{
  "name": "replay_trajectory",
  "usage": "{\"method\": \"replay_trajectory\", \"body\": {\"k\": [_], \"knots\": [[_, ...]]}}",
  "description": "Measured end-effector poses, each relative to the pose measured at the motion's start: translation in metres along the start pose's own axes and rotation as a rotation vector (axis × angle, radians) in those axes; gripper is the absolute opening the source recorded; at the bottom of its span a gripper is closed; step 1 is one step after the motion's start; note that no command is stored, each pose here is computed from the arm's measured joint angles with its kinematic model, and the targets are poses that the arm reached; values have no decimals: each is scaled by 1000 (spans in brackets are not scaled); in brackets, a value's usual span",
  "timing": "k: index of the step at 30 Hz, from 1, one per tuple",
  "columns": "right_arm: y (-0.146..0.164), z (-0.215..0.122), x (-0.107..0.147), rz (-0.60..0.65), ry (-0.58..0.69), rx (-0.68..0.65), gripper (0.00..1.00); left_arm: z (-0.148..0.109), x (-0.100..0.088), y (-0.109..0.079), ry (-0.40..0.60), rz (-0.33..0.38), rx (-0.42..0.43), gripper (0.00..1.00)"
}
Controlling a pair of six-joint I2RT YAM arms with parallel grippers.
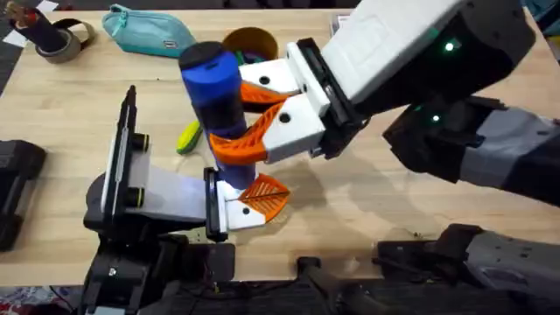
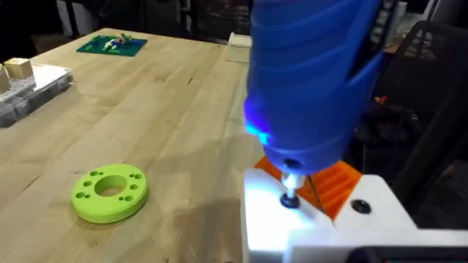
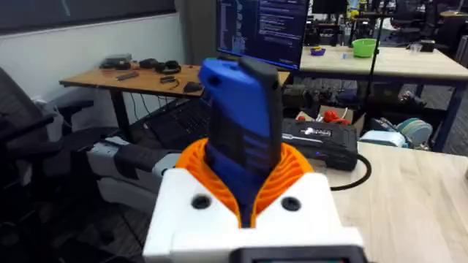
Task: Pick up the gripper from the table and insert it into the empty holder that is missing its gripper. Then pick up a screw, insert it into the mounting hole, and use the screwdriver to tighten it. Finally, clean up the table by picking up the vegetable and placing it into the bucket.
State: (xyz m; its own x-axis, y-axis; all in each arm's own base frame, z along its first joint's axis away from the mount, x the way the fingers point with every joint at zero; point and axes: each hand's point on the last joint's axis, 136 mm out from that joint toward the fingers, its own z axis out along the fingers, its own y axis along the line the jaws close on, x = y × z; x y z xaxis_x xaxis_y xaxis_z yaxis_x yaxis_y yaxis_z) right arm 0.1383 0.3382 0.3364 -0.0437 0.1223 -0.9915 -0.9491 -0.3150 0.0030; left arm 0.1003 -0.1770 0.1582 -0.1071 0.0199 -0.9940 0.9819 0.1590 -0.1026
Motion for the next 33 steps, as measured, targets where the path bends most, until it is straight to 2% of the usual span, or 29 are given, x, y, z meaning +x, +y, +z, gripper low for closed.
{"method": "replay_trajectory", "body": {"k": [33], "knots": [[-1,-1,4,10,3,8,46,0,0,0,0,0,1,16]]}}
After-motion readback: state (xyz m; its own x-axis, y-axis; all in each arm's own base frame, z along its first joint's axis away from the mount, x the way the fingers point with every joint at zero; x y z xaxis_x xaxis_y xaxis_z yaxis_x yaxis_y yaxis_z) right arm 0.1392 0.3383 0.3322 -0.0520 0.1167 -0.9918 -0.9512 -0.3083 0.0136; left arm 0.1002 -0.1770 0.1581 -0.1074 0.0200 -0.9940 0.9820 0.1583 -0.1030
